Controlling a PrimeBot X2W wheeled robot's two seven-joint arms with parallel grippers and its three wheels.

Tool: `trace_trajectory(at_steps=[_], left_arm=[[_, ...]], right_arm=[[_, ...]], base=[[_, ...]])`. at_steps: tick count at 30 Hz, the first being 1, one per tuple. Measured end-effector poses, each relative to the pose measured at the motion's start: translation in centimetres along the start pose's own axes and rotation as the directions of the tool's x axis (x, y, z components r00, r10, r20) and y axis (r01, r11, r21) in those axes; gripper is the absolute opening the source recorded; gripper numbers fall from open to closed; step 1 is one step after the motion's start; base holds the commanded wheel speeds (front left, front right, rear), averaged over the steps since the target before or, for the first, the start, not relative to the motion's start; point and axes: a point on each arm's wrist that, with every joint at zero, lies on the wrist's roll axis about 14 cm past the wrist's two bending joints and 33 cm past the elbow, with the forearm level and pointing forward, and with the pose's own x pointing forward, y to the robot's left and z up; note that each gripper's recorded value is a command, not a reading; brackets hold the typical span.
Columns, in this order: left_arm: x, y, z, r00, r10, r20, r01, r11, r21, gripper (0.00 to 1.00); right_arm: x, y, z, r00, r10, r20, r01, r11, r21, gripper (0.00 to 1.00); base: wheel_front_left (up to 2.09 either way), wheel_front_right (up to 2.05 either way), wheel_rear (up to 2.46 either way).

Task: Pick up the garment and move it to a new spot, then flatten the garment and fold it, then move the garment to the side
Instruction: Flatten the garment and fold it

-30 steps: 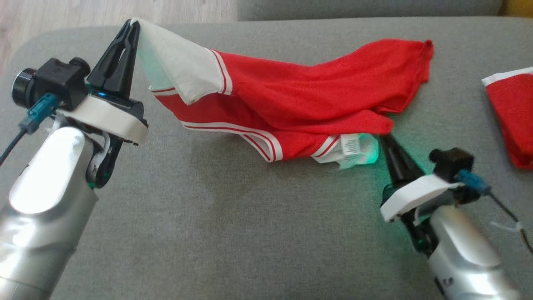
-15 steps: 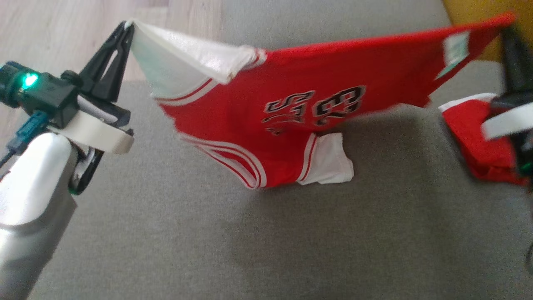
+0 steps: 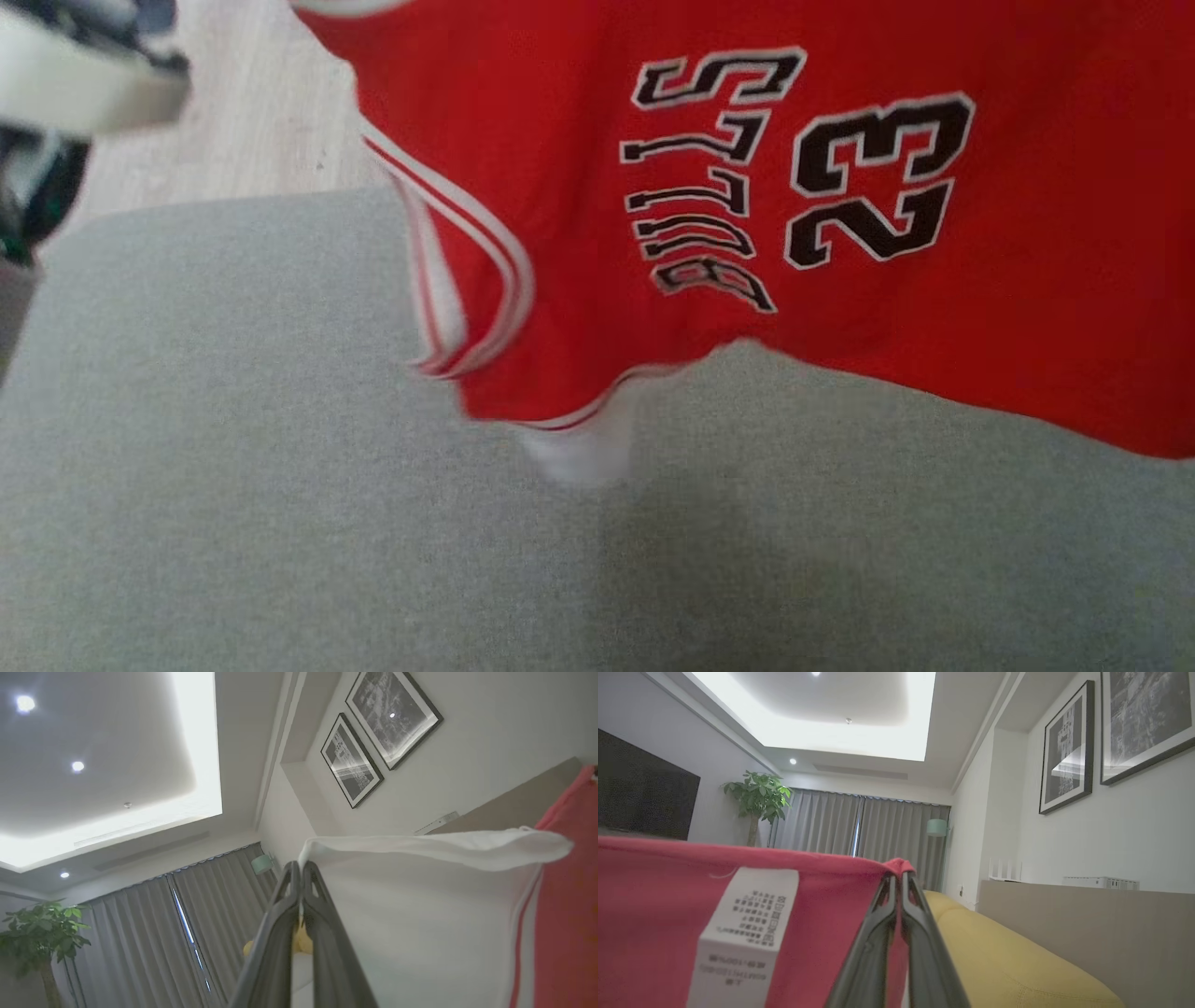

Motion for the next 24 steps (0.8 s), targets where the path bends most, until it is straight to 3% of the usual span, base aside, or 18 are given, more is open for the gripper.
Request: trace_trajectory(at_steps=[6,11,17,24], left_arm=[[3.0,1.8,-3.2,0.995,0.035,-0.093,-0.050,0.986,-0.160,0.00],[5.7,4.1,-8.0,0.982,0.073,-0.172,-0.094,0.989,-0.118,0.00],[9.1,5.5,-13.6,0.978,0.124,-0.167,-0.138,0.988,-0.074,0.00],[10.3,6.1,-18.5,0.973,0.169,-0.160,-0.180,0.982,-0.057,0.00]], right_arm=[[2.9,1.3,-4.5,0.992,0.028,-0.125,-0.026,1.000,0.015,0.00],[6.8,2.9,-9.1,0.977,0.068,-0.200,-0.068,0.998,0.004,0.00],[12.3,3.3,-12.8,0.983,0.063,-0.173,-0.068,0.997,-0.023,0.00],[15.2,4.1,-17.9,0.989,0.065,-0.135,-0.070,0.997,-0.034,0.00]], base=[[0.00,0.00,0.00],[0.00,0.00,0.00],[0.00,0.00,0.00],[0.00,0.00,0.00]])
